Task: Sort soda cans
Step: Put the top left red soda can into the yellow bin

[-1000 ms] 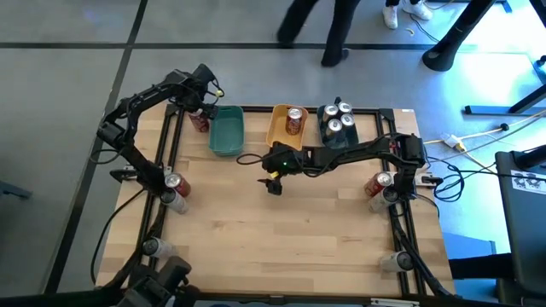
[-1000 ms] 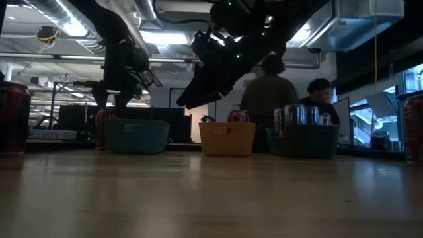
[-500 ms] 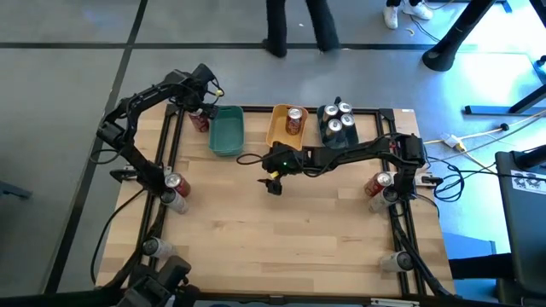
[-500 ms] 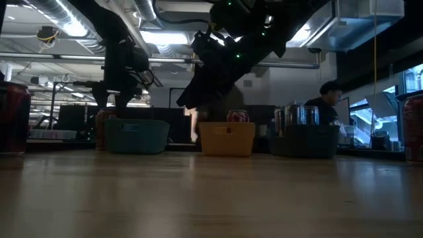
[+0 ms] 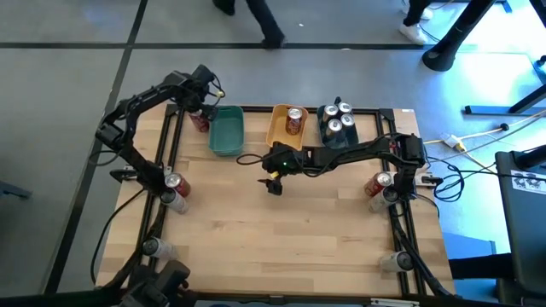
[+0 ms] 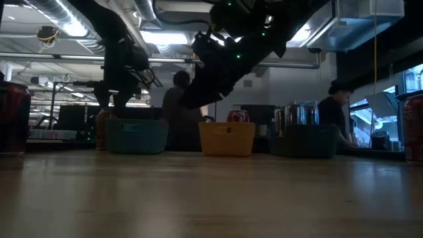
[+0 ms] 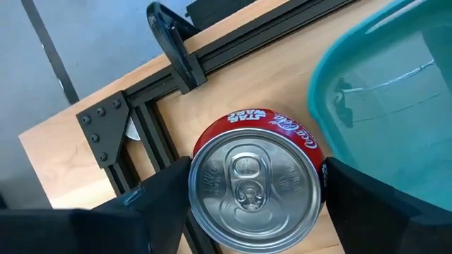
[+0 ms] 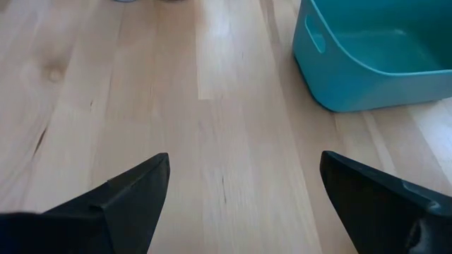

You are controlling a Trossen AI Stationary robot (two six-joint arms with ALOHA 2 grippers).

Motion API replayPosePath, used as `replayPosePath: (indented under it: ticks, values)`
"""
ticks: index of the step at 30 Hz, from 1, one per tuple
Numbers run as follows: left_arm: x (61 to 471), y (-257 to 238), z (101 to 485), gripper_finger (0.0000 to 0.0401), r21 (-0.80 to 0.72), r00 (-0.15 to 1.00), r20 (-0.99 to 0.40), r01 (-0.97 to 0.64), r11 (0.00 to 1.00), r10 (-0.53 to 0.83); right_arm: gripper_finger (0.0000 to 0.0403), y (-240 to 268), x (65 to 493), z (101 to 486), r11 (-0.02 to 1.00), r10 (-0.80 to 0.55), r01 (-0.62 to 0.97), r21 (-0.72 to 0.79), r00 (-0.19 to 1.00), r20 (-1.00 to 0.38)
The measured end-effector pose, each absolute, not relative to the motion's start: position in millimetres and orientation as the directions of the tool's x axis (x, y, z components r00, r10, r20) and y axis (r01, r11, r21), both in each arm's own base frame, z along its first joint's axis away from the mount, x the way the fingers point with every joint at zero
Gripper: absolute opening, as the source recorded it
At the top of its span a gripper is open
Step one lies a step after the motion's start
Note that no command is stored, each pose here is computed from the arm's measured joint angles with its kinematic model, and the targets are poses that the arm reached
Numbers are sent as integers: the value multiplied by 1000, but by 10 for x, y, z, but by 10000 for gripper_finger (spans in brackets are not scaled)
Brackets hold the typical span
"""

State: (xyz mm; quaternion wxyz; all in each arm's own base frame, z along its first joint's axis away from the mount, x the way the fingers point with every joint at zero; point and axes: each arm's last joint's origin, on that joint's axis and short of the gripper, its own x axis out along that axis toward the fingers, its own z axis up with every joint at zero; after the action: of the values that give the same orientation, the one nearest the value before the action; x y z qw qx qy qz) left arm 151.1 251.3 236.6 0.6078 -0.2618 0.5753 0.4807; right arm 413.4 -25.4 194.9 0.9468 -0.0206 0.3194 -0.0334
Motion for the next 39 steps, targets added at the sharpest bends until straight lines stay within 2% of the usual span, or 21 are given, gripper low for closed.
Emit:
replayPosePath:
  ticks: [9,16,22,27,30,33,39]
  values:
    - [1398,2285,2726,270,225,-67,-927,-887,404,369,363,-267,4129,1945,993,-121,85,-87,786,-607]
    - [1301,2037,3011,270,227,-17,-896,-876,426,443,363,-302,4026,2046,966,-258,178,-187,707,-658]
    - [1166,1807,3311,270,197,74,-828,-890,412,556,363,-327,3835,2290,924,-382,256,-284,646,-661]
    - [1111,1583,3551,269,144,198,-734,-889,434,650,363,-324,3662,2553,914,-406,276,-298,646,-646]
    - [1109,1441,3665,269,103,297,-680,-866,489,670,363,-320,3590,2669,913,-407,283,-292,657,-634]
    - [1151,1312,3755,269,50,434,-629,-805,591,645,363,-312,3574,2702,917,-398,269,-294,667,-630]
    - [1334,1110,3823,269,-6,656,-573,-602,798,491,363,-311,3571,2697,918,-391,226,-327,666,-636]
